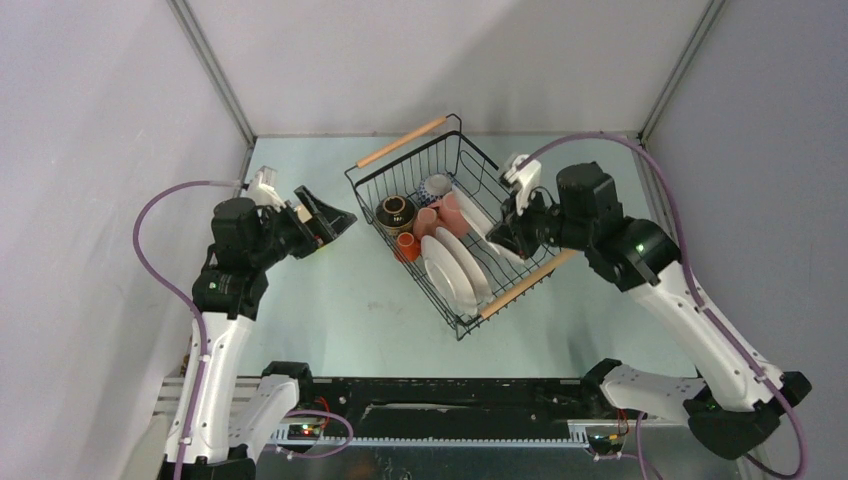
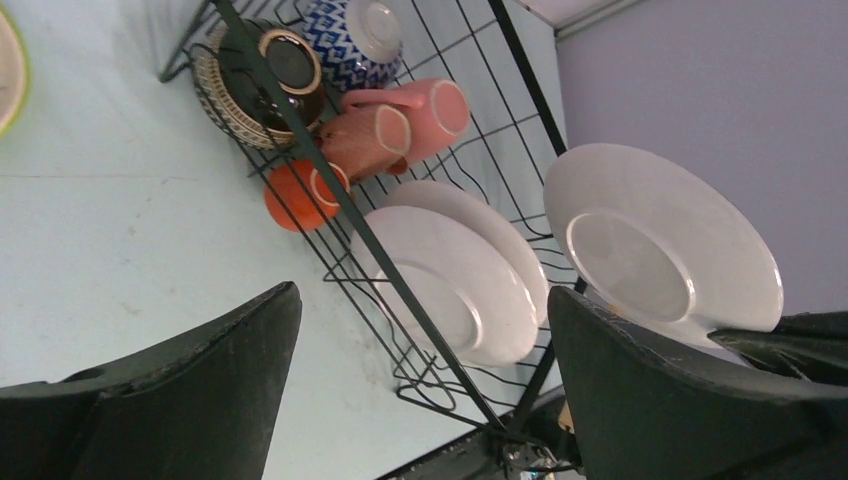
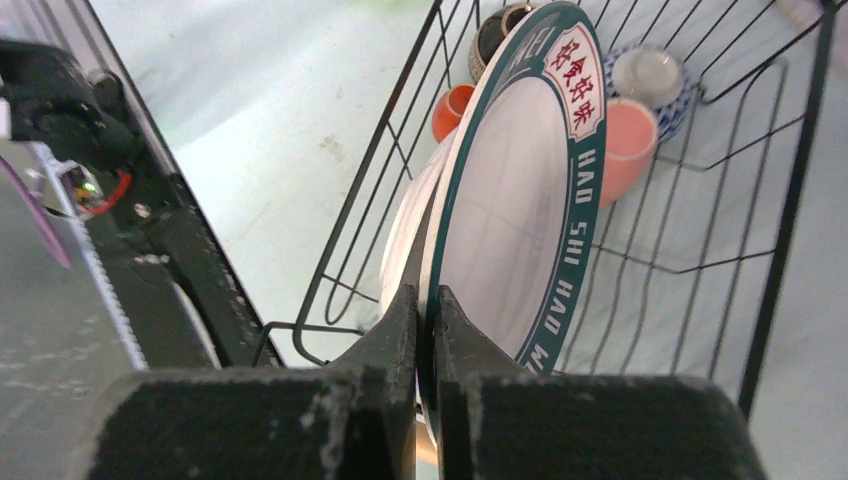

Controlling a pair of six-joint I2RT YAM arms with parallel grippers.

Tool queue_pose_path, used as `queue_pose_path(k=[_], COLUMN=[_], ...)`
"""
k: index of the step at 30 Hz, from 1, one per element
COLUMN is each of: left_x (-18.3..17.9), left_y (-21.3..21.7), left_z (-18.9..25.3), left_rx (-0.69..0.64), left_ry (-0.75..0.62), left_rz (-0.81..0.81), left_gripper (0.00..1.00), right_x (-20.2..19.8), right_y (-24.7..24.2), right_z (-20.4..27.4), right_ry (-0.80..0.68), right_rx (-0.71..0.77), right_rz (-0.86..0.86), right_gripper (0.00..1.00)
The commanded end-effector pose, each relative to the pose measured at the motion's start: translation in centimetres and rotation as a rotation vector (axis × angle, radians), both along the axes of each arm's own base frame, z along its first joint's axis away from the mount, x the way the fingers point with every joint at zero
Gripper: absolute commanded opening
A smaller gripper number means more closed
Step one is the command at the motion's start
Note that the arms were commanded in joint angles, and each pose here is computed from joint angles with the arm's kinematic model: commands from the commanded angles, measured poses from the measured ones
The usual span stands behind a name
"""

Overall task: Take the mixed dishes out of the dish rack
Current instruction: Pick up the plate from the dish rack.

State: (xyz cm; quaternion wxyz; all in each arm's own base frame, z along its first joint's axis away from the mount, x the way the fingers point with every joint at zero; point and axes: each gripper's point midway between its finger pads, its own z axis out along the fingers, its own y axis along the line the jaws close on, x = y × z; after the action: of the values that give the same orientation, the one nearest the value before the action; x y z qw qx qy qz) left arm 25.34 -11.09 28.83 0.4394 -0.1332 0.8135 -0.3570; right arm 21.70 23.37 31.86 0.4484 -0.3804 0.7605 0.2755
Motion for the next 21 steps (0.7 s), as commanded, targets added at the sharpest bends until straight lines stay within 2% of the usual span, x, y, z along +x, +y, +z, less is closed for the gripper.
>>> queue_pose_path(k=[1, 9, 21], left_x=[-0.6, -1.2, -1.8], left_y=[-1.6, -2.8, -5.1], left_z=[3.1, 4.6, 6.0], left_rx=[-0.075, -0.125, -0.182], left_ry=[-0.059, -0.086, -0.126], left_rz=[-0.059, -0.098, -0.164], left_gripper=[1.00, 1.00, 0.99], right_x=[0.8, -0.7, -2.3], right_y=[-0.7, 1.4, 7.7], right_z=[4.7, 5.5, 2.6], right_ry=[-0.327, -0.519, -0.751], right_rx=[-0.082, -0.213, -0.520], right_rz=[-0.067, -0.044, 0.056], right_gripper=[0.00, 0.00, 0.00])
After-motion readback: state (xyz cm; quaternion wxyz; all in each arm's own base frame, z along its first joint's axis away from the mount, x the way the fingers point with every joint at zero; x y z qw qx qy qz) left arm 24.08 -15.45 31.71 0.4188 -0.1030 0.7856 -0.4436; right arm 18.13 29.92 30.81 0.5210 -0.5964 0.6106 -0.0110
